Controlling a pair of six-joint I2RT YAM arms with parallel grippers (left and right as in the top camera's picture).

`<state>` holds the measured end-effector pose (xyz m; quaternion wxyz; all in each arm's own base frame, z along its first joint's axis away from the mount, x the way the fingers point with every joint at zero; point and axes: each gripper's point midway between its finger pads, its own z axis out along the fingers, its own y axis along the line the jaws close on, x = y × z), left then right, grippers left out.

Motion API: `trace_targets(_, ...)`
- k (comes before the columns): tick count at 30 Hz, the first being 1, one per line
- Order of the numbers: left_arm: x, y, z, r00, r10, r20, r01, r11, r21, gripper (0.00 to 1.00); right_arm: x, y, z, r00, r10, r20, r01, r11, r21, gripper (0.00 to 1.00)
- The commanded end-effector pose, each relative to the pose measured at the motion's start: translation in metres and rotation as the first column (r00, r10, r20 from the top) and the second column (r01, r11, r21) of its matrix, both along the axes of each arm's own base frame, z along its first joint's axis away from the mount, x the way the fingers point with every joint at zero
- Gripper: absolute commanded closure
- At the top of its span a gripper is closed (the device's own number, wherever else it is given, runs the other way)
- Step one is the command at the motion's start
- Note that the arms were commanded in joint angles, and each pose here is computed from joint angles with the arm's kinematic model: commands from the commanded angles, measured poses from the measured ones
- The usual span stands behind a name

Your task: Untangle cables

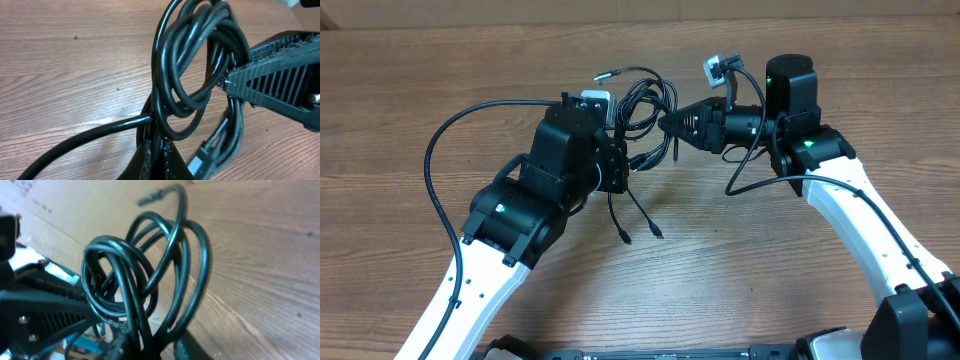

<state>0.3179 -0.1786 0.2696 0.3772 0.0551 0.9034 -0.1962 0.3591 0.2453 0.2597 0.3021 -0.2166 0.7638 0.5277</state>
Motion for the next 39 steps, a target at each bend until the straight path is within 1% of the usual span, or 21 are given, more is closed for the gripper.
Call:
trace_targets(1,-0.001,0.001,0.010,1.000,0.006,0.023,-0.005,1.000,-0.025,0.96,0.002,0.002,0.009,1.000,0.004,0.030,-0.004,1.000,0.005,0.83)
trace_targets(12,0.003,0.011,0.008,0.998,0.050,0.036,-0.050,0.999,0.012,0.96,0.001,0.002,0.008,1.000,0.004,0.020,-0.004,1.000,0.002,0.82)
trace_targets(15,0.003,0.014,0.006,0.998,0.063,0.031,-0.064,0.998,0.028,0.96,0.001,0.002,0.007,1.000,0.003,0.018,-0.003,1.000,0.001,0.85)
trace_targets(20,0.001,0.015,0.004,0.998,0.061,0.022,-0.062,0.998,0.031,0.96,0.001,0.002,0.007,1.000,0.003,0.018,-0.003,1.000,0.001,0.96)
trace_targets(25,0.001,0.014,0.004,0.998,0.065,0.019,-0.065,0.998,0.026,0.96,0.001,0.002,0.007,0.999,0.011,0.045,-0.011,1.000,-0.006,0.96)
trace_targets(30,0.001,0.016,0.003,0.998,0.068,0.017,-0.068,0.997,0.033,0.96,0.001,0.002,0.007,0.999,0.011,0.043,-0.010,1.000,-0.007,0.96)
trace_targets(33,0.001,0.024,0.000,0.995,0.098,0.017,-0.099,0.993,0.070,0.96,0.004,0.000,0.004,0.999,-0.011,0.039,0.012,1.000,-0.020,0.96)
trace_targets(37,-0.001,0.044,-0.009,0.986,0.169,0.011,-0.169,0.973,0.161,0.96,0.013,-0.007,-0.010,0.996,-0.089,0.005,0.089,0.993,-0.080,0.96)
trace_targets(39,-0.002,0.047,-0.011,0.984,0.177,0.008,-0.176,0.969,0.173,0.96,0.016,-0.012,-0.018,0.992,-0.127,-0.014,0.125,0.986,-0.114,0.96)
